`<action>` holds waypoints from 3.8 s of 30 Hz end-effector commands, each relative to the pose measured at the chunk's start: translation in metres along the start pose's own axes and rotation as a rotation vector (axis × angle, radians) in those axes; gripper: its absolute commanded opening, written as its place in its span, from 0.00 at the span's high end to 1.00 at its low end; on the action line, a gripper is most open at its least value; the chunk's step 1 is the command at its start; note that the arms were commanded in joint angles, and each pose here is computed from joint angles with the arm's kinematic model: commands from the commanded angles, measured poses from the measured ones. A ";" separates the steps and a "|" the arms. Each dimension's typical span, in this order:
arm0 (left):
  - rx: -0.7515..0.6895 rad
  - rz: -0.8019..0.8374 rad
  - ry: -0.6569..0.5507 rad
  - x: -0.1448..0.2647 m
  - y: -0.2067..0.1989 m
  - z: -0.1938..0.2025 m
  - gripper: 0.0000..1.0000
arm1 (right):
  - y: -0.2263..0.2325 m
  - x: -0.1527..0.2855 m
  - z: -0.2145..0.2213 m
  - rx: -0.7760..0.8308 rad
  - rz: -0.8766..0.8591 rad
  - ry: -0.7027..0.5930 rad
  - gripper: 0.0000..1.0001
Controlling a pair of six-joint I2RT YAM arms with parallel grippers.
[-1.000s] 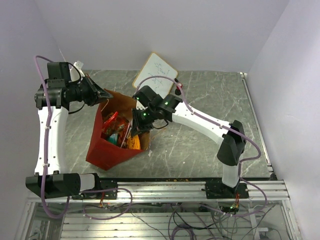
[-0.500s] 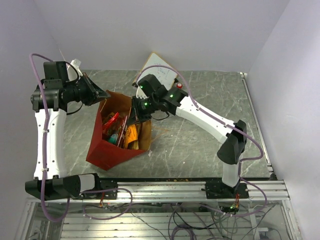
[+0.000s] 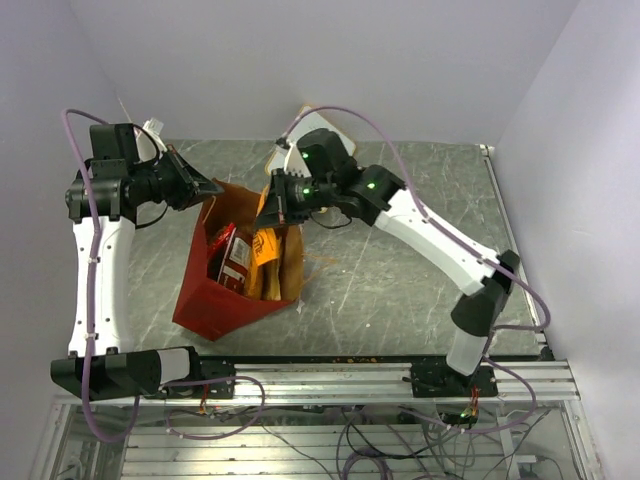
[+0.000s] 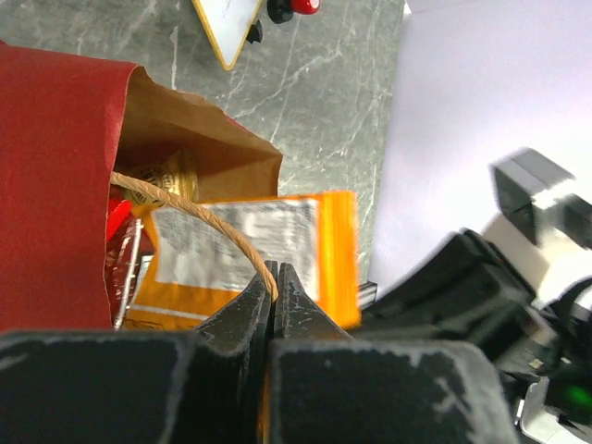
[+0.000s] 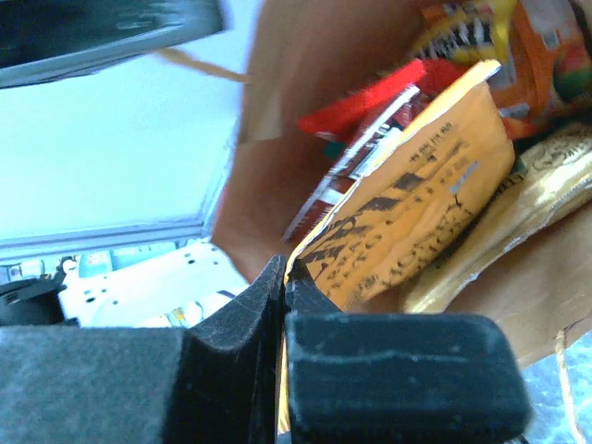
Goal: Take the snacks out of the paper bag
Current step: Take out the snack from the paper bag, then place the snack at the center of the board, then take out the snack from the paper bag.
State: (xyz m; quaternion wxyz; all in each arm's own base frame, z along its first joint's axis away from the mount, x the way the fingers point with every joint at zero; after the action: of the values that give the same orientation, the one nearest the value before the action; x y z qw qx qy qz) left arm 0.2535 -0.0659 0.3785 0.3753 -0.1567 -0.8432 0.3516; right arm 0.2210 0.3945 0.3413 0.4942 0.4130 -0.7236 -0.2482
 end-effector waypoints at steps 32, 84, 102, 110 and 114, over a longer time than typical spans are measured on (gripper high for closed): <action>-0.019 0.057 -0.032 -0.001 -0.017 -0.025 0.93 | -0.094 0.211 0.010 0.157 0.463 -0.521 1.00; 0.041 0.134 0.020 -0.019 -0.010 -0.020 0.93 | -0.153 0.152 -0.019 -0.115 0.319 -0.347 0.28; 0.089 0.120 0.068 -0.018 -0.004 -0.003 0.93 | -0.046 -0.021 0.048 -0.045 0.200 -0.023 0.53; 0.093 0.109 0.075 -0.010 -0.002 0.010 0.93 | -0.077 -0.055 0.073 -0.127 0.499 -0.025 0.51; 0.094 0.111 0.065 -0.005 -0.004 0.014 0.93 | -0.091 -0.064 0.077 -0.193 0.545 -0.077 0.49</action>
State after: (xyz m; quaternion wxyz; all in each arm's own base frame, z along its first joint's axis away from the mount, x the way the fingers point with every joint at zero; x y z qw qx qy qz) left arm 0.2582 -0.0748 0.3634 0.3971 -0.1815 -0.8053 0.4010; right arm 0.1861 0.4057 0.2252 0.5586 0.2282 -0.7782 -0.1739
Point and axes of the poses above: each gripper's point midway between its finger pads, its own x axis back along the fingers, its own y axis along the line the jaws close on, z = x × y, the point moved 6 cm from there along x, back along the fingers, and after that the axes turned 7 degrees about -x, right-handed, at the moved point
